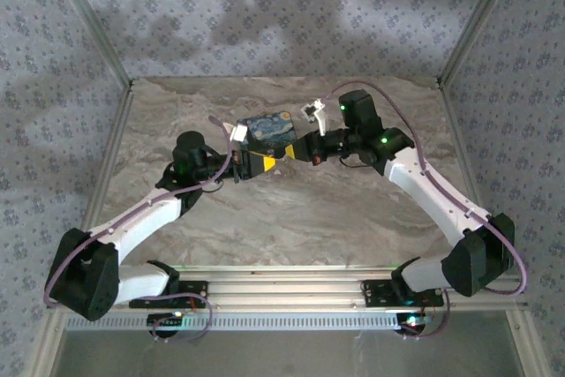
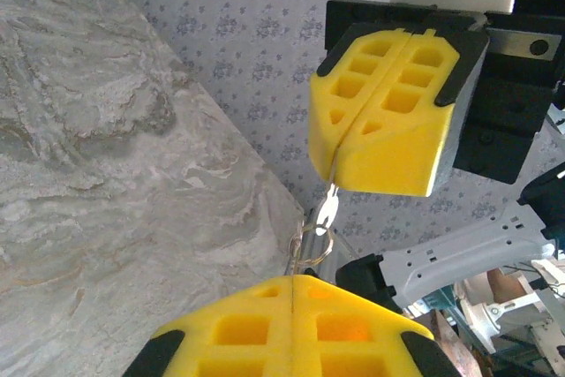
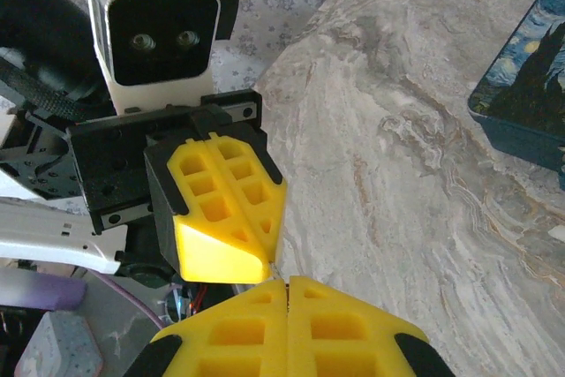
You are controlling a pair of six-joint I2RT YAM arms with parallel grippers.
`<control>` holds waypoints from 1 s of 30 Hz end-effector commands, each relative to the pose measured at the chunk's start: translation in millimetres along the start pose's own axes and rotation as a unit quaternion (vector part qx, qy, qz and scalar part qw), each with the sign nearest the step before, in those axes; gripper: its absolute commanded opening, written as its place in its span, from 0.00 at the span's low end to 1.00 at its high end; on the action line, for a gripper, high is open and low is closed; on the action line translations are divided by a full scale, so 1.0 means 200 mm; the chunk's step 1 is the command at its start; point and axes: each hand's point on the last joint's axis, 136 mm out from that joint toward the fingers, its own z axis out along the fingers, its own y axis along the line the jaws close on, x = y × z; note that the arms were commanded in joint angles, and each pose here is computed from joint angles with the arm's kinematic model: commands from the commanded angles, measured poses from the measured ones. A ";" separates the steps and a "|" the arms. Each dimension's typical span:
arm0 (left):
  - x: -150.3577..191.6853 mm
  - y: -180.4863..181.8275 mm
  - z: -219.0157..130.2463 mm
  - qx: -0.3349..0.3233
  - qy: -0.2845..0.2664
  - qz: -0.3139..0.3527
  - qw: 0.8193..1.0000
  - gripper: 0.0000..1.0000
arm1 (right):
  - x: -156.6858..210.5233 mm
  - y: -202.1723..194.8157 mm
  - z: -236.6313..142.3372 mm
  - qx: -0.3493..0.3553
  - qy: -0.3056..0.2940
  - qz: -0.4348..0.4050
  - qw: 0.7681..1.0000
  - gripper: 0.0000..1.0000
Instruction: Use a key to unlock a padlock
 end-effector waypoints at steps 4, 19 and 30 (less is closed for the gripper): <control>-0.05 -0.03 -0.05 -0.030 -0.030 0.032 0.999 0.21 | -0.01 0.04 -0.01 -0.013 -0.008 -0.005 1.000 0.00; -0.11 -0.13 -0.04 -0.017 -0.048 0.054 0.997 0.52 | -0.07 0.13 -0.03 -0.031 -0.036 -0.031 0.998 0.00; -0.17 -0.24 0.05 0.036 -0.059 0.045 0.997 0.51 | -0.07 0.17 -0.02 -0.041 -0.038 -0.033 0.998 0.00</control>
